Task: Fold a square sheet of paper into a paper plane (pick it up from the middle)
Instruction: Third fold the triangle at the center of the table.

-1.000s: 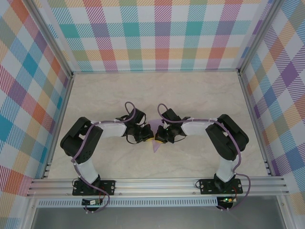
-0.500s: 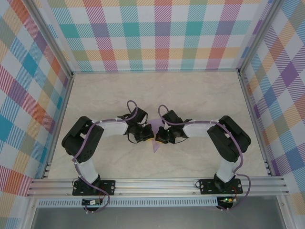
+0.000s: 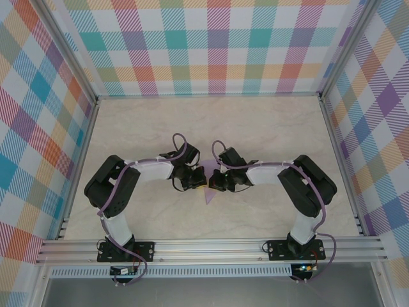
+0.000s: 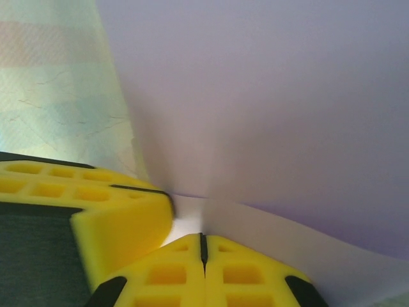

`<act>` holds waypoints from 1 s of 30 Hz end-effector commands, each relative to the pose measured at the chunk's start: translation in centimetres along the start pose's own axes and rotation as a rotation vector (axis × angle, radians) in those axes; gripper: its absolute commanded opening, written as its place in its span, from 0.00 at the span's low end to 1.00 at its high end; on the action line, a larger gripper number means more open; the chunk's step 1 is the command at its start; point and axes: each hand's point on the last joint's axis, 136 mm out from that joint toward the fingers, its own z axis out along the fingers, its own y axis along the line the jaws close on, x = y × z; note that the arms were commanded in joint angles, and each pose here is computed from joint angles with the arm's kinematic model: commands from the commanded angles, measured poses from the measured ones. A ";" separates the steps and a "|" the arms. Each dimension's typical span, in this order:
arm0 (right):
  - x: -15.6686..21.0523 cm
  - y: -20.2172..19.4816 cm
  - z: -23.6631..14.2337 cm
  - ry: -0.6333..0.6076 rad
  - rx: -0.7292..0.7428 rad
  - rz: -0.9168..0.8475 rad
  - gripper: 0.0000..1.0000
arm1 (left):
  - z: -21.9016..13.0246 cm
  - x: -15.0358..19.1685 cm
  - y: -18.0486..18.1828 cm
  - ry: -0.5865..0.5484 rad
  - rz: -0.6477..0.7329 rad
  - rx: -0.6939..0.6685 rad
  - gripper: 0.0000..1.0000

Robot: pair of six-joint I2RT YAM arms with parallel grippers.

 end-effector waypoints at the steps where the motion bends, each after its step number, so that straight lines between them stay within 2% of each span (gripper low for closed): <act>1: 0.6 -2.1 -0.4 -0.027 0.049 -0.022 0.02 | 1.4 2.6 7.3 0.065 -0.055 -0.286 0.00; 5: 1.7 -4.2 -0.8 -0.040 0.079 -0.035 0.02 | 1.4 2.7 7.9 0.067 -0.053 -0.316 0.00; 8: 1.6 -4.3 -1.4 -0.052 0.074 -0.045 0.03 | 1.5 2.7 8.0 0.069 -0.049 -0.317 0.00; 14: -1.0 0.0 -3.1 -0.113 -0.013 -0.102 0.03 | 1.7 2.6 7.8 0.076 -0.049 -0.307 0.00; 19: -2.1 0.9 -1.7 -0.104 -0.041 -0.113 0.04 | 1.8 2.7 7.8 0.081 -0.048 -0.308 0.00; 25: -1.8 -1.4 -0.6 -0.091 -0.006 -0.074 0.03 | 1.8 2.7 8.0 0.083 -0.048 -0.315 0.00; 30: -1.5 -5.2 -1.4 -0.115 0.076 -0.031 0.03 | 1.9 2.9 8.3 0.086 -0.050 -0.327 0.00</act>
